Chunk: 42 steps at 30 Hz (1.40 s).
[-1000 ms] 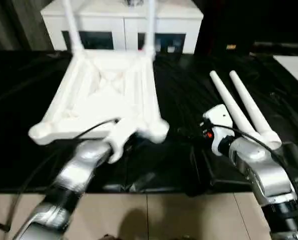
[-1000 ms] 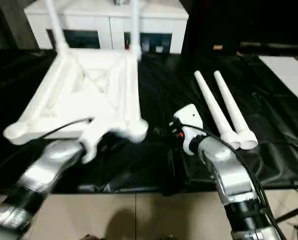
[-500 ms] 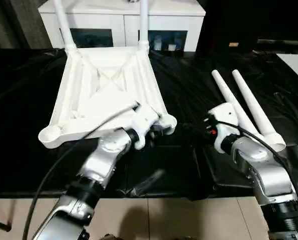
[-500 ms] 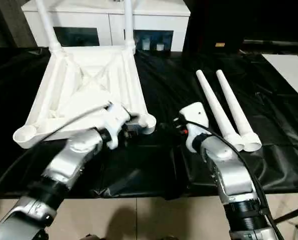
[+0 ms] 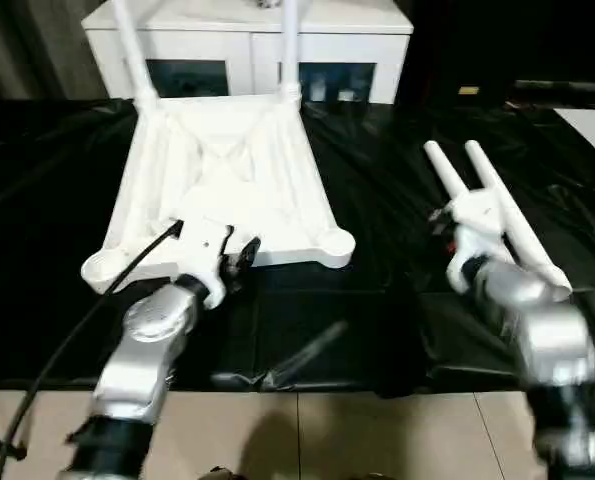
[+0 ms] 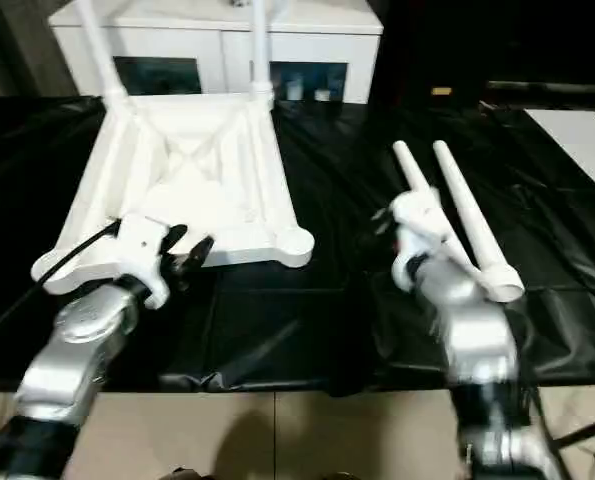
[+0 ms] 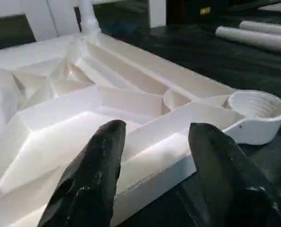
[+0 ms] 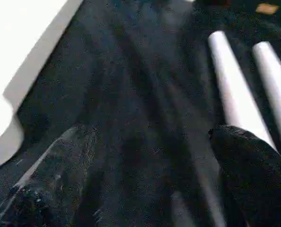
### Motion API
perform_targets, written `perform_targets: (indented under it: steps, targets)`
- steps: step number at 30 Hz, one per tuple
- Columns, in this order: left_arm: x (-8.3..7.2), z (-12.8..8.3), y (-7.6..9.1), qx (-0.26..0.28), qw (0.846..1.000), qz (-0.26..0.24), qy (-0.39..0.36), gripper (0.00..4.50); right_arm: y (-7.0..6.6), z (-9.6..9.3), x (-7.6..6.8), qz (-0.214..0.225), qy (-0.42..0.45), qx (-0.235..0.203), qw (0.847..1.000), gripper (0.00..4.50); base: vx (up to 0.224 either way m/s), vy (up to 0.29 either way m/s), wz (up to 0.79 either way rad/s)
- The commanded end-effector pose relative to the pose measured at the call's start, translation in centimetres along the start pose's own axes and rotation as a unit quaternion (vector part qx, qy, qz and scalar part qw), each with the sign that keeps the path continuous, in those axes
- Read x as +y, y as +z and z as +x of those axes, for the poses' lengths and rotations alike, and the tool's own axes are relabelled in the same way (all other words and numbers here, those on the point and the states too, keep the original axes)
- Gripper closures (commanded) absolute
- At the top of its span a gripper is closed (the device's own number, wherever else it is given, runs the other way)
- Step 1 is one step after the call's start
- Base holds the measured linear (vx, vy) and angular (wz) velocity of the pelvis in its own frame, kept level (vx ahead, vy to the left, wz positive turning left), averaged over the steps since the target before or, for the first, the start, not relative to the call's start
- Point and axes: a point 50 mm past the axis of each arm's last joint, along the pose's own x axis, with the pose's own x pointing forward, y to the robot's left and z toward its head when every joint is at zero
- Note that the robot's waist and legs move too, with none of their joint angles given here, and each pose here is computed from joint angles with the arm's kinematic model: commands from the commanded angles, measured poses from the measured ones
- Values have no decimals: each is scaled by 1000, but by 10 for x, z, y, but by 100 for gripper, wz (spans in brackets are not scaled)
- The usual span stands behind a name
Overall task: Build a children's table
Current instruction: Rotate table base, then pick table leg
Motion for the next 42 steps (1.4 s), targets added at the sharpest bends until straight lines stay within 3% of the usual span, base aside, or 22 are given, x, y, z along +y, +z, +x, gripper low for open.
perform_targets:
  steps: [1,5,9,12,18,32,37,42]
  targets:
    - [-1,-1,6,2,1000,4,-11,194,-6,7,-24,-7,-48,48,998,7,0,0,0]
    - [-7,-5,10,11,997,10,-71,194,-4,17,-42,-12,-67,82,994,7,0,0,0]
    - [-18,-15,23,25,979,49,-194,194,3,25,-69,-9,-87,133,987,7,0,0,0]
    - [-17,-18,32,19,975,56,-213,194,6,26,-76,1,-80,145,986,7,0,0,0]
    - [-15,-21,40,25,972,71,-223,194,4,29,-70,58,1,169,984,7,0,0,0]
    - [-16,-29,47,41,963,76,-256,194,-18,25,-73,34,-3,263,964,7,0,0,0]
    - [-16,-28,49,42,962,78,-256,194,-24,24,-76,35,-12,273,961,7,0,0,0]
    - [-15,-29,51,41,963,81,-253,194,-22,24,-74,37,-7,270,962,64,0,0,0]
